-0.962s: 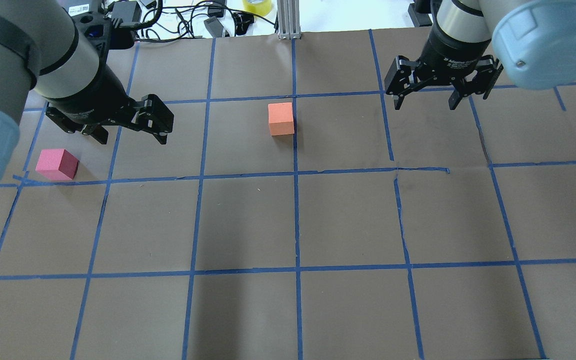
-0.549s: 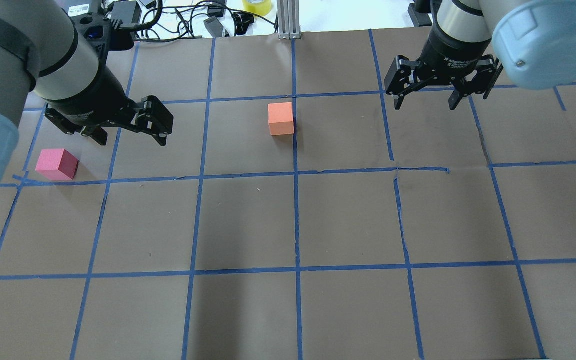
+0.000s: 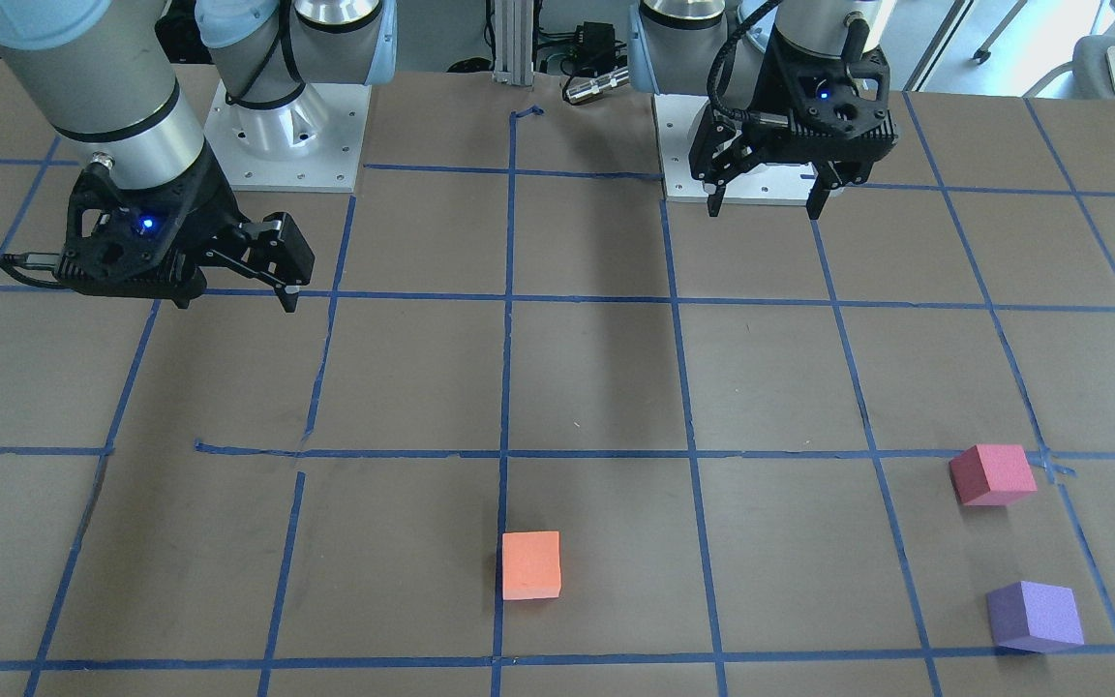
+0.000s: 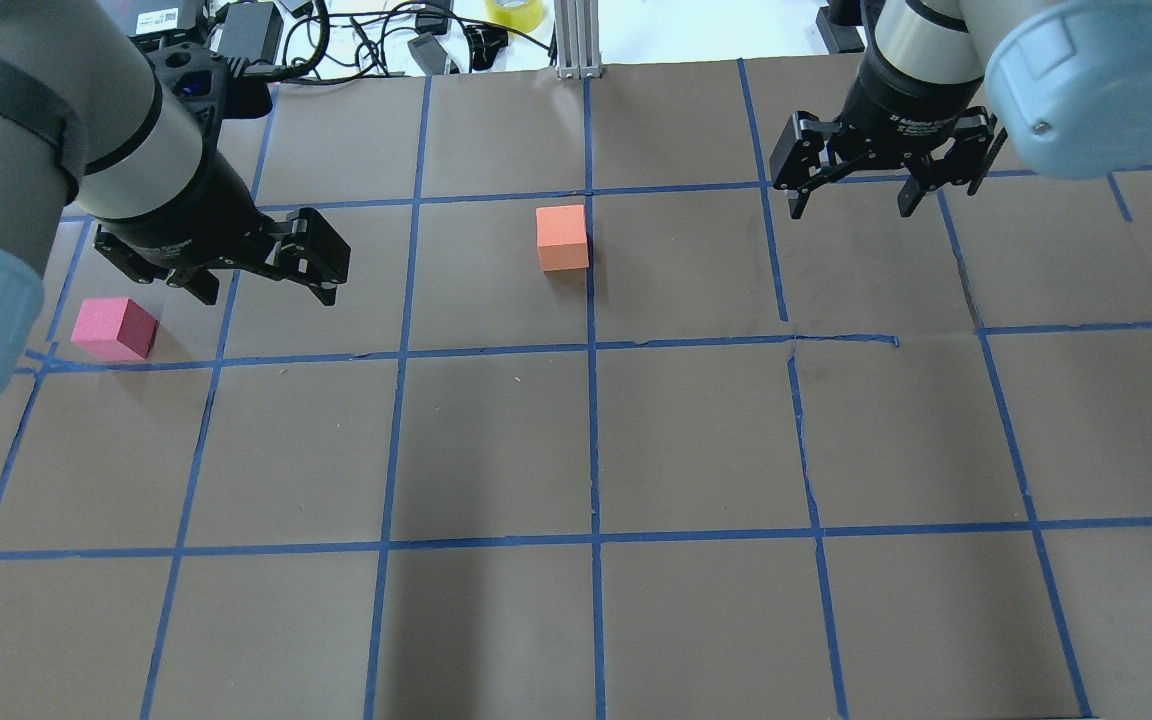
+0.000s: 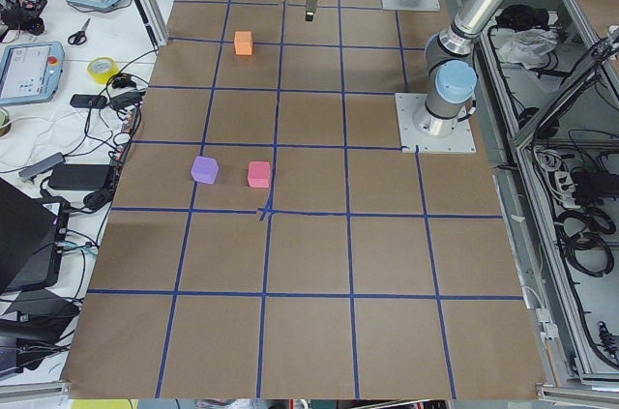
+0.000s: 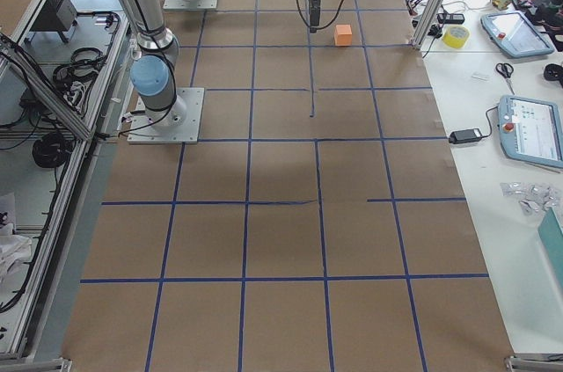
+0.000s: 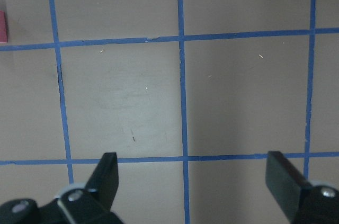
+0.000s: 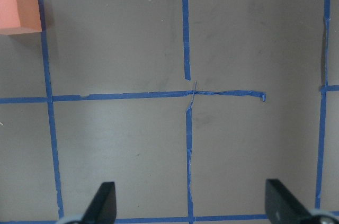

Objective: Arrange blocks in a line

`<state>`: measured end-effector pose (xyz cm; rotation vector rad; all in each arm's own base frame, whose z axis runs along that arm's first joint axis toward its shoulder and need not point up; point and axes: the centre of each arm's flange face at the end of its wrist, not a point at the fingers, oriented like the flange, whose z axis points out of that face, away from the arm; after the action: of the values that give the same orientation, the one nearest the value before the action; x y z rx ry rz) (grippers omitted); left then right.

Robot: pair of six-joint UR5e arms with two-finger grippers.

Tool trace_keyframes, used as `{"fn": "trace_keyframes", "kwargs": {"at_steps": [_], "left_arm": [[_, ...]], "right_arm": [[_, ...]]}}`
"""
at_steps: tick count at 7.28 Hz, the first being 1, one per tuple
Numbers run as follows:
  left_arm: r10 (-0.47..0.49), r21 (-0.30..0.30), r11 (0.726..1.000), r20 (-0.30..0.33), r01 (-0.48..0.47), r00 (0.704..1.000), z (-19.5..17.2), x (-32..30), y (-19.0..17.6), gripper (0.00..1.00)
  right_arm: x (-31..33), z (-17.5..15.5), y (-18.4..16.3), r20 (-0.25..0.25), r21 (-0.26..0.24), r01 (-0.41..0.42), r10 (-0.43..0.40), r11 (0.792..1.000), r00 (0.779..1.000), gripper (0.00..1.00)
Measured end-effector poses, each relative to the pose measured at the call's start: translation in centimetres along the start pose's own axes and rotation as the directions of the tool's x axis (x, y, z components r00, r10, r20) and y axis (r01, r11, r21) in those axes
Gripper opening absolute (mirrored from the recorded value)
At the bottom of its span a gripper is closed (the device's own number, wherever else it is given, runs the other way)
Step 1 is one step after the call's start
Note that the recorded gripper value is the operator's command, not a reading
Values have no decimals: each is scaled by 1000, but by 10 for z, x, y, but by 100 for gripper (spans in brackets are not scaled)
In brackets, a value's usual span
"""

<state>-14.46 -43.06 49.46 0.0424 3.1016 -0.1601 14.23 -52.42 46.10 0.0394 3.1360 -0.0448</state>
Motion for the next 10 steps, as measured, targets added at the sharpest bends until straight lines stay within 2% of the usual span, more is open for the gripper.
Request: {"fn": "trace_keyframes", "kwargs": {"at_steps": [10], "left_arm": [[-8,10,1000,-1,8,1000,-1,-4,-8,100]], "right_arm": [[2,1,-1,-1,-2,-2,2,1000,1000,100]]}}
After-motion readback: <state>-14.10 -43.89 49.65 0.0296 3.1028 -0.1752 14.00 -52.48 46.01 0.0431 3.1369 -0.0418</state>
